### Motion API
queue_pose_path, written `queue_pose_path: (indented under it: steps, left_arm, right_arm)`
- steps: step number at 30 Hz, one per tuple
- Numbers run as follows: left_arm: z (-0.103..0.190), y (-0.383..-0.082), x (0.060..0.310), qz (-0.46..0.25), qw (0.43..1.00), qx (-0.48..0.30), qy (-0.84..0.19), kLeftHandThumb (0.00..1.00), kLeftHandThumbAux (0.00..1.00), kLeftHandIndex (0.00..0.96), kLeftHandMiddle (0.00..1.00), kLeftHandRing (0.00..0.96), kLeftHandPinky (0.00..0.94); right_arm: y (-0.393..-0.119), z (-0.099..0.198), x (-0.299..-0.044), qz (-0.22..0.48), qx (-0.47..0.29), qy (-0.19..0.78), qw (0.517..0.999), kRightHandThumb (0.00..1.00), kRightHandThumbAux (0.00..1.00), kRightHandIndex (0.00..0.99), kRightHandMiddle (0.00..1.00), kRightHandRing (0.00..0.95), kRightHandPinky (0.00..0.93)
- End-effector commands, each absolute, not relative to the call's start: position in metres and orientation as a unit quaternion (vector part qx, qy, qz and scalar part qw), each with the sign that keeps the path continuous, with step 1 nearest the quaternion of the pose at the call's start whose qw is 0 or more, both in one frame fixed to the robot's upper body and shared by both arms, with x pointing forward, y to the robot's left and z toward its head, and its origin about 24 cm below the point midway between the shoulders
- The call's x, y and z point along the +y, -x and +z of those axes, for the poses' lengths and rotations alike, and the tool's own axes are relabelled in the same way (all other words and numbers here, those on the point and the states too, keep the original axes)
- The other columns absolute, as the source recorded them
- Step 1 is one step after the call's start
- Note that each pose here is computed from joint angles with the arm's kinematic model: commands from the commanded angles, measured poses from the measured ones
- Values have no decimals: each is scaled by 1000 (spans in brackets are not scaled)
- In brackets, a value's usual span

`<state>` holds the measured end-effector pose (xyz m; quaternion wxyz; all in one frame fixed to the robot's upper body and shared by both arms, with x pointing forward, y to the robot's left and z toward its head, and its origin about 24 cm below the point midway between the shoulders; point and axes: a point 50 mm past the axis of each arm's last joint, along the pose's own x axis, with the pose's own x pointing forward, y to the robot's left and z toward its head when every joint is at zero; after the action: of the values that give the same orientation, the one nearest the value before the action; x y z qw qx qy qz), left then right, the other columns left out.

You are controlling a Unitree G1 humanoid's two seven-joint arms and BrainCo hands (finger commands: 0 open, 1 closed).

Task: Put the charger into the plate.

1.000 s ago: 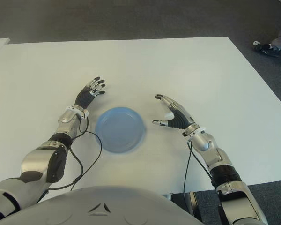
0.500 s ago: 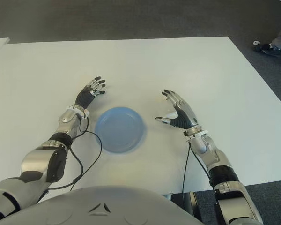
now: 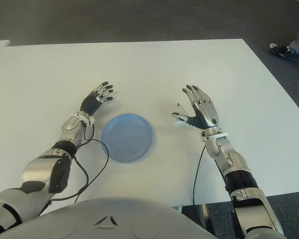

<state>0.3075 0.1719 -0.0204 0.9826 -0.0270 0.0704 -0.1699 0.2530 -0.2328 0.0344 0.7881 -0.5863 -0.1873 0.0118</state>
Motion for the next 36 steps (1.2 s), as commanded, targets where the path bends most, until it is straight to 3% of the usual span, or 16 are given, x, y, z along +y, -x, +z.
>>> queue_pose_path:
  steps: [1,27,36]
  left_arm:
    - [-40,-293,173,-175,976,125,40,0,484,53,120,118,138]
    - [-41,-293,173,-176,975,128,39,0,488,57,120,120,140]
    - [-41,-293,173,-175,975,128,42,0,492,63,125,123,145]
  right_arm:
    - [-255,34,-232,18,-190,601,776,291,94,0,0,0,0]
    - [-255,34,-234,66,-168,608,773,255,103,0,0,0,0]
    - [-254,27,-235,114,-123,607,777,257,97,0,0,0,0]
